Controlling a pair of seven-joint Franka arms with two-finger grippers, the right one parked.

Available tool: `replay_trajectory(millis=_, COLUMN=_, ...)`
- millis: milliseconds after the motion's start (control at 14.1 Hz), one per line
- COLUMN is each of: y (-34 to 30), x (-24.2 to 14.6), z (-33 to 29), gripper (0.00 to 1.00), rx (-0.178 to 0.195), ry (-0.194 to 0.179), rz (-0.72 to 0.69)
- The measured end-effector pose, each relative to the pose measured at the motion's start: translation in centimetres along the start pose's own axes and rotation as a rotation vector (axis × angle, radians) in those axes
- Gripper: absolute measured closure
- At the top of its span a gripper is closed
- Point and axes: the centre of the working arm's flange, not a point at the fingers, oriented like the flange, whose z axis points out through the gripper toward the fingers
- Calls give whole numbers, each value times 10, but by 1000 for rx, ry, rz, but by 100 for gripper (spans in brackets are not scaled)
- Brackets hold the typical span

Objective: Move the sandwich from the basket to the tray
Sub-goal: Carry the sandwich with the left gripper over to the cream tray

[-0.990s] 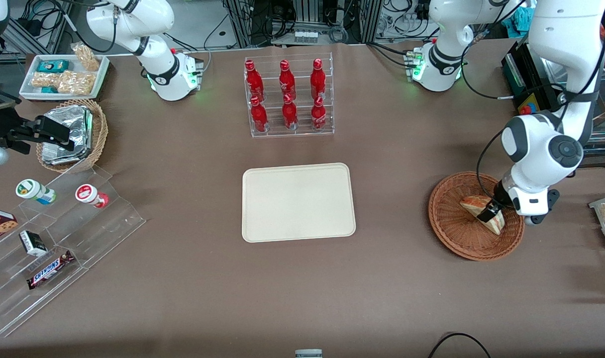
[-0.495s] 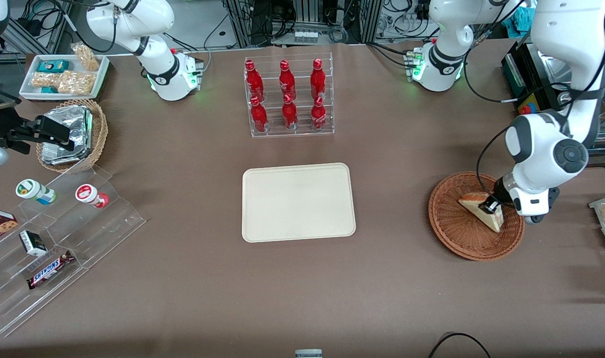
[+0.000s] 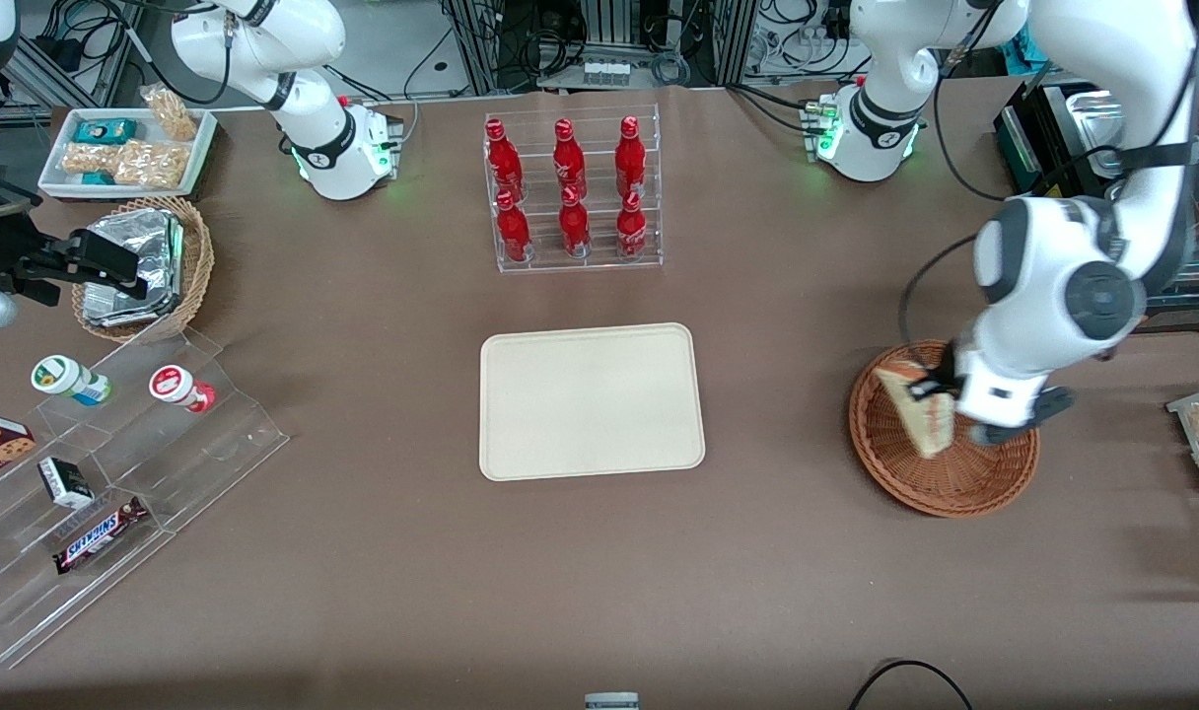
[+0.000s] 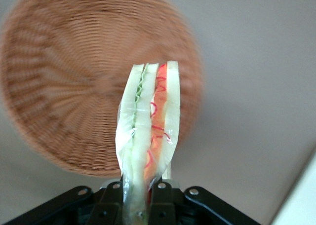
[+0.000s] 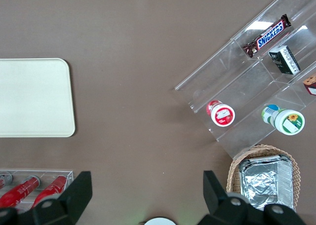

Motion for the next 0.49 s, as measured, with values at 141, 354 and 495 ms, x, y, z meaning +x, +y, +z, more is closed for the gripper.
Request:
replay_trajectory(millis=141, y=71, x=-21, z=10, gripper=85, rx=1, ry=-5, rz=132)
replay_trajectory(millis=354, y=175, x=-63, z=34, gripper=85, rx=-6, ry=-16, rz=203)
replay_trajectory(millis=495, y=237, x=-89, z=43, gripper=85, rx=-13, ry=-2, rz=189)
